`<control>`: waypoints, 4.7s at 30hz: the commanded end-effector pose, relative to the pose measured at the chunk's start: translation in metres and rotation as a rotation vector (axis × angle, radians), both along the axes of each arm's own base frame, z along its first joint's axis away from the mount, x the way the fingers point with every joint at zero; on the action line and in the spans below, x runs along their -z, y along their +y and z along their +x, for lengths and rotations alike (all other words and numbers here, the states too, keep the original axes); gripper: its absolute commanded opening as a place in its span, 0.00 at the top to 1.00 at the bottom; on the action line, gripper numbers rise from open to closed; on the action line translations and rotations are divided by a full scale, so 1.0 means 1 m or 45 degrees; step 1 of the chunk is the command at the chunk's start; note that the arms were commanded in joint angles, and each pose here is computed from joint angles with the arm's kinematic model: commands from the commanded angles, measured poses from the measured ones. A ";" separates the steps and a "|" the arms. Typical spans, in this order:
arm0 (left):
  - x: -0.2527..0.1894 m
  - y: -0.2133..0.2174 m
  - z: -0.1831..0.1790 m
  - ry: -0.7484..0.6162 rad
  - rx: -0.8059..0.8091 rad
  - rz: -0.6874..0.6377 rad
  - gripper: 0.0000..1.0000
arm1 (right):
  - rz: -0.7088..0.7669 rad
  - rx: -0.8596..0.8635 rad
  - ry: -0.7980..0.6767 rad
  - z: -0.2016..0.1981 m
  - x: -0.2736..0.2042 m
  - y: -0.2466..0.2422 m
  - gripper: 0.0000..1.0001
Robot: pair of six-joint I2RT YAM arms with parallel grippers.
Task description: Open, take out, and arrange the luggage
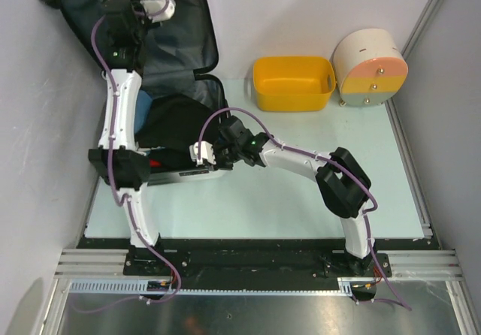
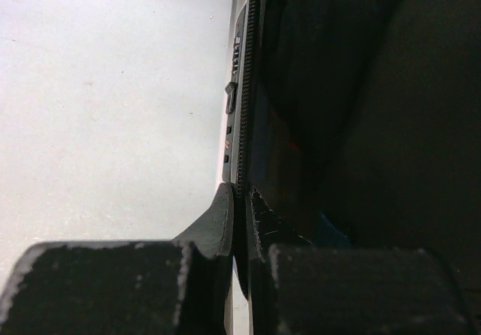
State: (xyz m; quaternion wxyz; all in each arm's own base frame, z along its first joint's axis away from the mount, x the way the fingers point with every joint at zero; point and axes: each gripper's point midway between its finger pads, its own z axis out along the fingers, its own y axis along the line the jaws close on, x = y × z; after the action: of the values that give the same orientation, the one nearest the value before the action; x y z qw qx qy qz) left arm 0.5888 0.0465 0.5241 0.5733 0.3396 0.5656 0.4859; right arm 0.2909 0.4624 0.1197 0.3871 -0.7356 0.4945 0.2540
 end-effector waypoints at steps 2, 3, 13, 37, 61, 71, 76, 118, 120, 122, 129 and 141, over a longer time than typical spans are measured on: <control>-0.012 -0.039 -0.084 -0.009 0.199 -0.069 0.00 | 0.055 -0.005 -0.084 0.006 -0.011 0.007 1.00; -0.021 -0.051 -0.108 -0.026 0.248 -0.069 0.00 | 0.056 -0.002 -0.084 0.007 -0.011 0.007 1.00; 0.075 -0.064 -0.138 0.215 0.253 -0.245 0.03 | 0.056 -0.037 -0.097 0.002 -0.012 0.008 1.00; 0.198 -0.137 -0.321 0.947 0.556 -1.194 0.00 | 0.061 0.452 0.045 0.062 -0.113 -0.156 0.02; 0.258 -0.152 -0.354 1.182 0.594 -1.344 0.00 | -0.275 0.660 -0.259 0.280 -0.011 -0.257 0.09; 0.254 -0.149 -0.354 1.163 0.579 -1.346 0.00 | -0.320 0.549 -0.198 0.251 -0.011 -0.256 0.71; 0.246 -0.146 -0.355 1.120 0.579 -1.348 0.00 | -0.305 0.566 -0.090 0.206 -0.027 -0.249 1.00; 0.326 -0.119 -0.237 1.257 0.976 0.106 0.34 | 0.269 0.482 0.311 0.009 -0.122 -0.160 0.23; 0.334 -0.119 -0.235 1.277 0.982 0.118 0.33 | 0.338 0.454 0.276 0.015 -0.128 -0.152 0.20; 0.341 -0.120 -0.234 1.291 1.001 0.137 0.31 | 0.358 0.437 0.266 0.020 -0.126 -0.145 0.19; 0.358 -0.119 -0.237 1.336 1.031 0.191 0.22 | 0.467 0.345 0.204 0.030 -0.132 -0.121 0.09; 0.332 -0.128 -0.220 1.228 1.051 0.030 0.60 | 0.569 0.214 -0.040 0.030 -0.124 -0.076 0.00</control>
State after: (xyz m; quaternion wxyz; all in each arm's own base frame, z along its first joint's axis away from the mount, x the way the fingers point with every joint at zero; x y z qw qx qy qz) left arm 0.3564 -0.0686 0.1591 0.3352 0.7260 0.5998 0.0287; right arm 0.3105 0.3723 0.2302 0.5213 -0.5848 0.5272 0.3291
